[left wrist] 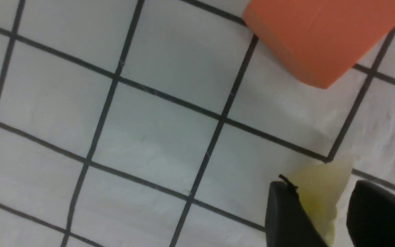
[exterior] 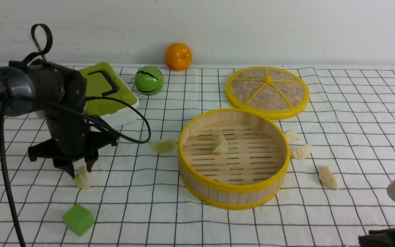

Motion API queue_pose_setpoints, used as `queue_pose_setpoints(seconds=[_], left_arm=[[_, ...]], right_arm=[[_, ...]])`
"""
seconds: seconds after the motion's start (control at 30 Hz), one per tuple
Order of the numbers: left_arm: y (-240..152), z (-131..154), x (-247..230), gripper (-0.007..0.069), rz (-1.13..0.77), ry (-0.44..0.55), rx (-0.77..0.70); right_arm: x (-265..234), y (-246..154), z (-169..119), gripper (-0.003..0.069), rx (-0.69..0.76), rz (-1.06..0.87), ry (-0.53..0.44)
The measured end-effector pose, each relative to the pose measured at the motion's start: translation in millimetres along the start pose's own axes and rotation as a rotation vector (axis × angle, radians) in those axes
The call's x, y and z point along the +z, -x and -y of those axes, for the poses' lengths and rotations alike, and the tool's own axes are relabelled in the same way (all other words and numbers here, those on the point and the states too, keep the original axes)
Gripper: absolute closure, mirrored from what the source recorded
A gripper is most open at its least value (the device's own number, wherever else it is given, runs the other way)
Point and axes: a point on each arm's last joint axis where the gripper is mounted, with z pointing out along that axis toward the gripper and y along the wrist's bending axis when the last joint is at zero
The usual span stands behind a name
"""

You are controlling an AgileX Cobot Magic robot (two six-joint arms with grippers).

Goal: Put the dumplings into the steamer on the table with the white tablecloth.
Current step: 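Reach for and grasp a dumpling on the table with the left gripper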

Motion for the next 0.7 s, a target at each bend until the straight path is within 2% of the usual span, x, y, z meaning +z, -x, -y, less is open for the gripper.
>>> queue_pose_setpoints(seconds=[0.17,0.37,0.5,0.6,0.63,0.7], left_arm=[[-0.6,0.4,5.0,0.0450,-0.008,0.006,0.002],[0.9,2.5,2.4,0.0456,-0.009,-0.008,0.041],[9.4,15.5,-22.1,0.0456,-0.018,-0.128,0.068],[14.4,35.8,-56.7,0.0457,0.021,-0.262,0.134],[13.1,55.6,-79.1,0.0457,0.058,-0.330,0.194],[7.0,78.2,-96.8,0.0460,0.088,-0.388,0.254]], right_arm=[[0.0,0.0,0.0,0.0487,0.000,0.000,0.000],[0.0,0.0,0.0,0.0487,0.000,0.000,0.000],[0.0,0.0,0.0,0.0484,0.000,0.000,0.000],[0.0,0.1,0.0,0.0481,0.000,0.001,0.000],[0.0,0.1,0.0,0.0481,0.000,0.001,0.000],[0.0,0.1,0.0,0.0481,0.000,0.001,0.000]])
